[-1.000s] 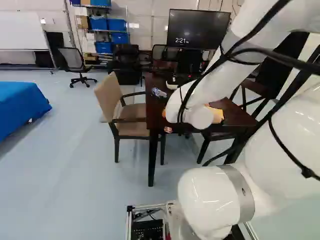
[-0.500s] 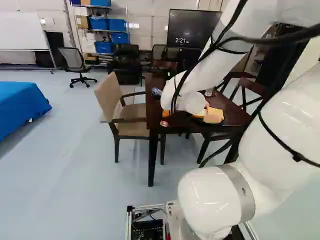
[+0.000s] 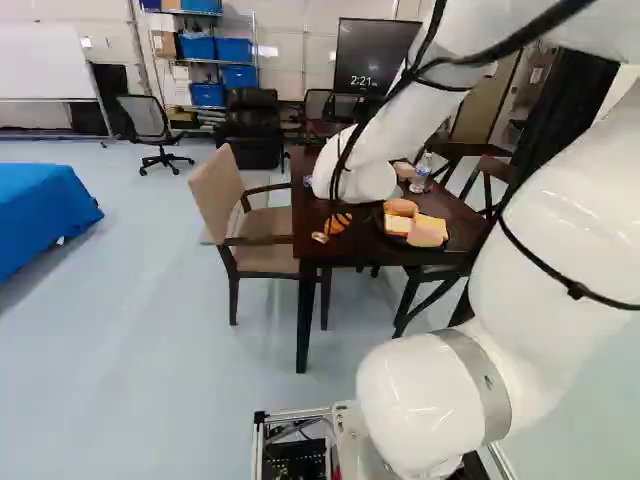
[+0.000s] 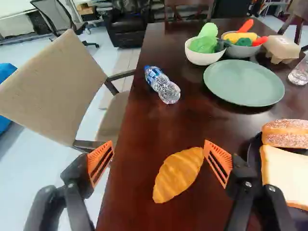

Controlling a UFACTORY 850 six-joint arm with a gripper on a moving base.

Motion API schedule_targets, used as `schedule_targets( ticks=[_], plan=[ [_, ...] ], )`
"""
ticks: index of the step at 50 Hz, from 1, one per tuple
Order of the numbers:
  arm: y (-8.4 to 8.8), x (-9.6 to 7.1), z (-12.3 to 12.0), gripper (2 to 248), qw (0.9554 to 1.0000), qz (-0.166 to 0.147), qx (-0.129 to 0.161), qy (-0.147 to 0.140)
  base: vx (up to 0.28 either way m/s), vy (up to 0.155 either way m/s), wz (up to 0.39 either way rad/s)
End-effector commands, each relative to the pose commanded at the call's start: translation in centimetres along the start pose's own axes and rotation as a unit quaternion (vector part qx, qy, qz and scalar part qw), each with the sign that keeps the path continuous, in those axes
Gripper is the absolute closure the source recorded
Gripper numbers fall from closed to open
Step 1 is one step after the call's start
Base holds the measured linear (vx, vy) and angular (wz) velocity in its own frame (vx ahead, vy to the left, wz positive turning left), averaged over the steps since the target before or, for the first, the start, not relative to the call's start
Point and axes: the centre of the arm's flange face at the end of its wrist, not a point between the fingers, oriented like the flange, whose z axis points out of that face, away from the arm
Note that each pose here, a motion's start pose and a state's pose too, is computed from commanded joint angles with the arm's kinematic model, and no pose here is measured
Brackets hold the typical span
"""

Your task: Move the croissant to the empty plate

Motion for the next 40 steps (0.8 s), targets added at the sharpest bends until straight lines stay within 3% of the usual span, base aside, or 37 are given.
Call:
schedule_targets(
  ticks=[21, 40],
  plan=[
    [-0.3, 1.9, 0.7, 3, 0.998, 0.029, -0.005, -0.056, 0.0, 0.0, 0.0],
    [0.2, 2.6, -0.5, 3, 0.9922, 0.065, -0.011, -0.106, 0.0, 0.0, 0.0]
  ],
)
